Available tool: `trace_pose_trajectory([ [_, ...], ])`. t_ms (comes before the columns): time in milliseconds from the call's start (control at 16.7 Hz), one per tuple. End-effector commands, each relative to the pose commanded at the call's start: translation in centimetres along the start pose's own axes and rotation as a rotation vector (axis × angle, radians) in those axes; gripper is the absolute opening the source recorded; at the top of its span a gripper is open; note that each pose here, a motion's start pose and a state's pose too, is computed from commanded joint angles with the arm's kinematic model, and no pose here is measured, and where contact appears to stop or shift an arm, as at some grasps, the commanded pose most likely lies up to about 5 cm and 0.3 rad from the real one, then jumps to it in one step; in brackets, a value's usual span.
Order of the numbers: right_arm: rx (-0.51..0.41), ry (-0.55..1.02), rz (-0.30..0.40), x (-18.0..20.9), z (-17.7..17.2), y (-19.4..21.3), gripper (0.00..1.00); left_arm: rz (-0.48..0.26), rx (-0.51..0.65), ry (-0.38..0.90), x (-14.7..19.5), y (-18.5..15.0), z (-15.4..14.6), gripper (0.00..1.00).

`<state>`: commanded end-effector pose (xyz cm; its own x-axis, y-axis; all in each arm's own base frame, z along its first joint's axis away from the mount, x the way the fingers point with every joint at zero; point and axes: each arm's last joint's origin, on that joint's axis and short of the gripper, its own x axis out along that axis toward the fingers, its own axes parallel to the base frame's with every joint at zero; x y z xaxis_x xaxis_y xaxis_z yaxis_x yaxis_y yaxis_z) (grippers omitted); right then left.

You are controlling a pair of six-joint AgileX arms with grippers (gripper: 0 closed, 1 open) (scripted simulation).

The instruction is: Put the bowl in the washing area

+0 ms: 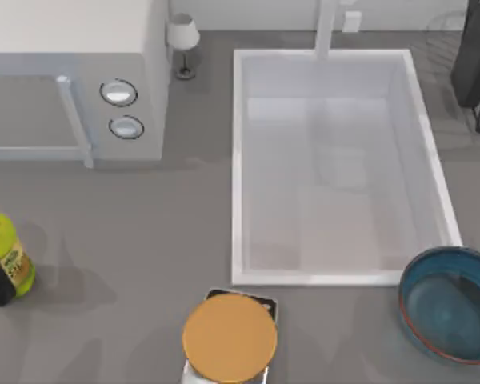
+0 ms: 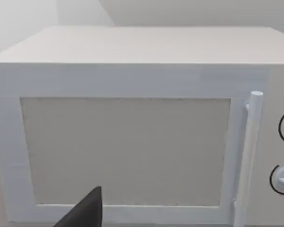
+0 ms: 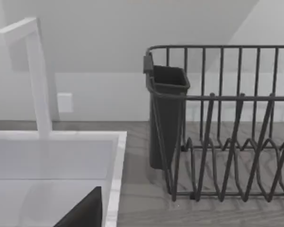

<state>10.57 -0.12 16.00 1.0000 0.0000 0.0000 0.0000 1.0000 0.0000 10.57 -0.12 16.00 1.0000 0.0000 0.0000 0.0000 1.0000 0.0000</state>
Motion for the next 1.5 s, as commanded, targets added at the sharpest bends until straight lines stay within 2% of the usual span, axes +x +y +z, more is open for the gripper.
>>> trace_pose_trajectory([
  [240, 0.005, 0.034, 0.007, 0.0, 0.5, 0.1, 1.0, 0.0, 0.0, 0.0, 0.0, 0.0, 0.0, 1.0],
  [420, 0.021, 0.169, 0.019, 0.3, 2.3, 0.2, 1.0, 0.0, 0.0, 0.0, 0.0, 0.0, 0.0, 1.0],
  [660, 0.041, 0.521, 0.031, 2.1, 4.7, 0.7, 1.0, 0.0, 0.0, 0.0, 0.0, 0.0, 0.0, 1.0],
  [900, 0.041, 0.957, 0.027, 5.6, 5.9, 1.5, 1.0, 0.0, 0.0, 0.0, 0.0, 0.0, 0.0, 1.0],
  [1080, 0.031, 1.212, 0.016, 8.3, 6.5, 2.2, 1.0, 0.0, 0.0, 0.0, 0.0, 0.0, 0.0, 1.0],
  [1320, 0.014, 1.439, -0.001, 11.2, 7.0, 3.1, 1.0, 0.0, 0.0, 0.0, 0.0, 0.0, 0.0, 1.0],
  [1500, 0.007, 1.507, -0.007, 12.3, 7.1, 3.4, 1.0, 0.0, 0.0, 0.0, 0.0, 0.0, 0.0, 1.0],
])
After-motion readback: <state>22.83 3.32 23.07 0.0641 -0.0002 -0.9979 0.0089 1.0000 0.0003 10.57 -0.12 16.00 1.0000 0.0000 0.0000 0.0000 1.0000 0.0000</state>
